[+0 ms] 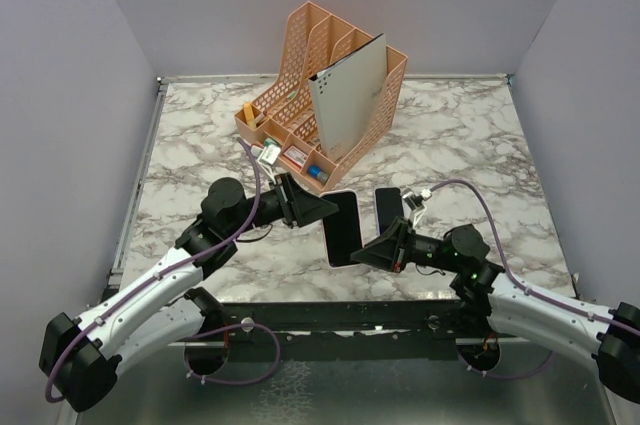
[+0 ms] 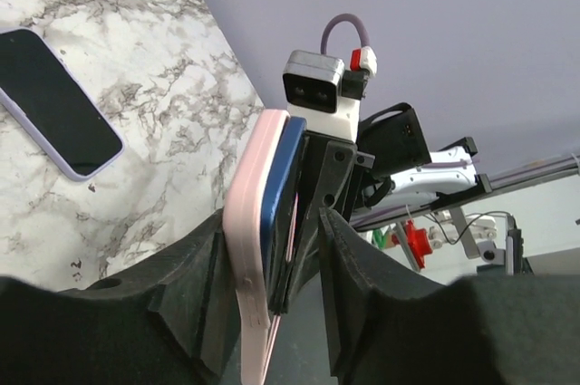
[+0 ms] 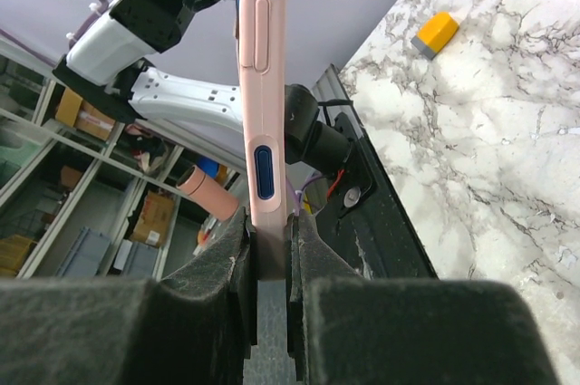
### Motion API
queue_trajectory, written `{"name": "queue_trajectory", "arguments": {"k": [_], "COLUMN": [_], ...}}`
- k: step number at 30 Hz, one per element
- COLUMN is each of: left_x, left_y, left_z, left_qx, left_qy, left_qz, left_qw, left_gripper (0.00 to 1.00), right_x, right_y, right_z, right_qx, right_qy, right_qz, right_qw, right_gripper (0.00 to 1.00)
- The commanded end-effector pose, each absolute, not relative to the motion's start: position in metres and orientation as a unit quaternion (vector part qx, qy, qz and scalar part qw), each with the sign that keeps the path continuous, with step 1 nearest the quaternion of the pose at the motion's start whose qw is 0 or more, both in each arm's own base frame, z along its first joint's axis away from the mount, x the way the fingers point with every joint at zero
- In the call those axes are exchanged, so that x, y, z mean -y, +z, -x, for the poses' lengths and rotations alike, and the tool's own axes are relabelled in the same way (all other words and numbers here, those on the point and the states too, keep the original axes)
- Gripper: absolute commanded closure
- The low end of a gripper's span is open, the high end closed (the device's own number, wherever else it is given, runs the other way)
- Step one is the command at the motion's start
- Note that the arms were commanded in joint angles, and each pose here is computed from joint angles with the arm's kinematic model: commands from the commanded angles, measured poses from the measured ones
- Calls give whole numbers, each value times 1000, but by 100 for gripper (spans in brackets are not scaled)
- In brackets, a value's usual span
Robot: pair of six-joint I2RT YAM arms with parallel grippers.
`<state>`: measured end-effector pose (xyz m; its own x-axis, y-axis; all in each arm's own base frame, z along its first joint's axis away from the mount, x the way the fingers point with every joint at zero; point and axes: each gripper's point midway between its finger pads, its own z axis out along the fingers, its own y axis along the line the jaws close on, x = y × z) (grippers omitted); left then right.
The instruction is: Put the phone into the phone case
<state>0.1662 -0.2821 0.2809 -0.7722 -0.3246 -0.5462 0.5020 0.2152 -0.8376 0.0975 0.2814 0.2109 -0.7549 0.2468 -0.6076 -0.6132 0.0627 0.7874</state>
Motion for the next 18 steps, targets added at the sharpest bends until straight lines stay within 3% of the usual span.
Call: {"name": "queue_trajectory", "arguments": {"k": [1,8,15,18], "left_x": [275,260,259,259], "left_y": [294,269,265,266], "left_z": [-177,-195,-194,-194], "left_qx": [-688,-739,-744,-749], "left_qy": [-619,-539,-534,-532], "left_qz": [-47,-26,-29,-22], "left_qw": [375,403,401,394], "left_gripper": [60,100,97,63], "right_x": [-281,-282,-283,-283], "right_y": [221,218,219,222], "right_z": [-88,-90,-94,-99], "right_qx": [-629,-636,-643,-642], "right_qy": [688,684,677,676], "right_qz": [166,162,156,145], "right_qw": [321,319,320,332], "right_gripper": [100,99,100,99]}}
